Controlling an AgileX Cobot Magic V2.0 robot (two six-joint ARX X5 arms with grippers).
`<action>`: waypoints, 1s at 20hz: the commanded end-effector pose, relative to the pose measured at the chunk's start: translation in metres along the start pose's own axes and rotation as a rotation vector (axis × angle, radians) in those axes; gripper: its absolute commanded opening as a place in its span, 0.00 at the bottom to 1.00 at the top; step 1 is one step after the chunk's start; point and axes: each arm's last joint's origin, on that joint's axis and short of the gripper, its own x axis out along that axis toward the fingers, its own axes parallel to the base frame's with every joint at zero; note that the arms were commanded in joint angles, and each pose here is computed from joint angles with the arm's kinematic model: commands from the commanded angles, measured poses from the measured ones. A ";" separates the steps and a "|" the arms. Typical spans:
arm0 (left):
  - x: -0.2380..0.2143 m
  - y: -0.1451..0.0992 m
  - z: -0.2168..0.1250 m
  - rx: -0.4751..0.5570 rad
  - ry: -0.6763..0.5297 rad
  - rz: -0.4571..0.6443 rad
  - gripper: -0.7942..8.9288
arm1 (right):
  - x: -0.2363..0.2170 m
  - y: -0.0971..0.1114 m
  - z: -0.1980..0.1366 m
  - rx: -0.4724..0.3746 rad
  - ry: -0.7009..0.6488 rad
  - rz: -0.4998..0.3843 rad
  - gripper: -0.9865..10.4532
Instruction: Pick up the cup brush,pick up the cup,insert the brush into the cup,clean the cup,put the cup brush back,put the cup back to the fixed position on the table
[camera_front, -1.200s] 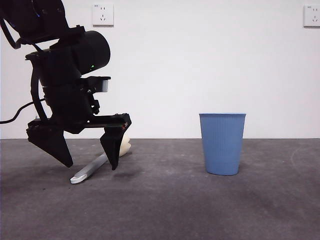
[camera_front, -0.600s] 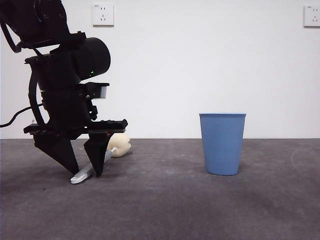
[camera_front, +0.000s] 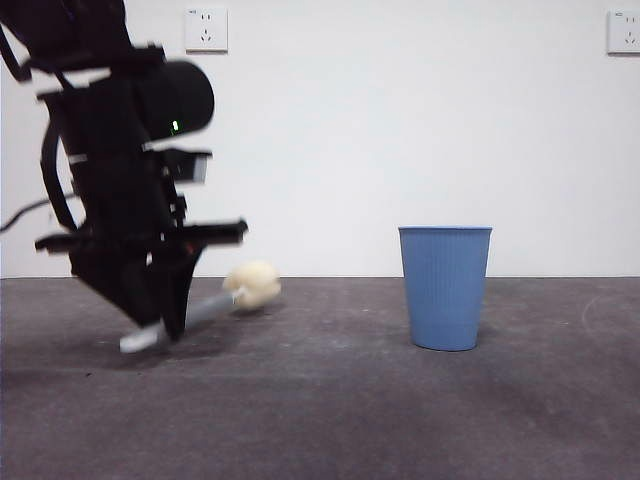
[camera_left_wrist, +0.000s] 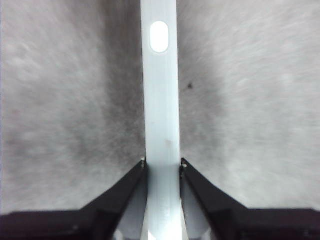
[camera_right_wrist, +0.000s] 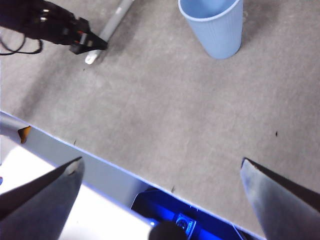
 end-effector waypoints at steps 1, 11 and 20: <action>-0.025 0.001 0.003 0.041 -0.067 -0.017 0.07 | 0.003 -0.001 0.008 -0.008 -0.032 0.001 0.63; -0.149 0.015 -0.023 0.134 -0.294 -0.102 0.07 | 0.082 -0.025 0.026 -0.030 -0.081 0.012 0.63; -0.183 0.023 -0.046 0.171 -0.321 -0.103 0.07 | 0.161 -0.016 -0.001 -0.110 -0.182 -0.181 0.63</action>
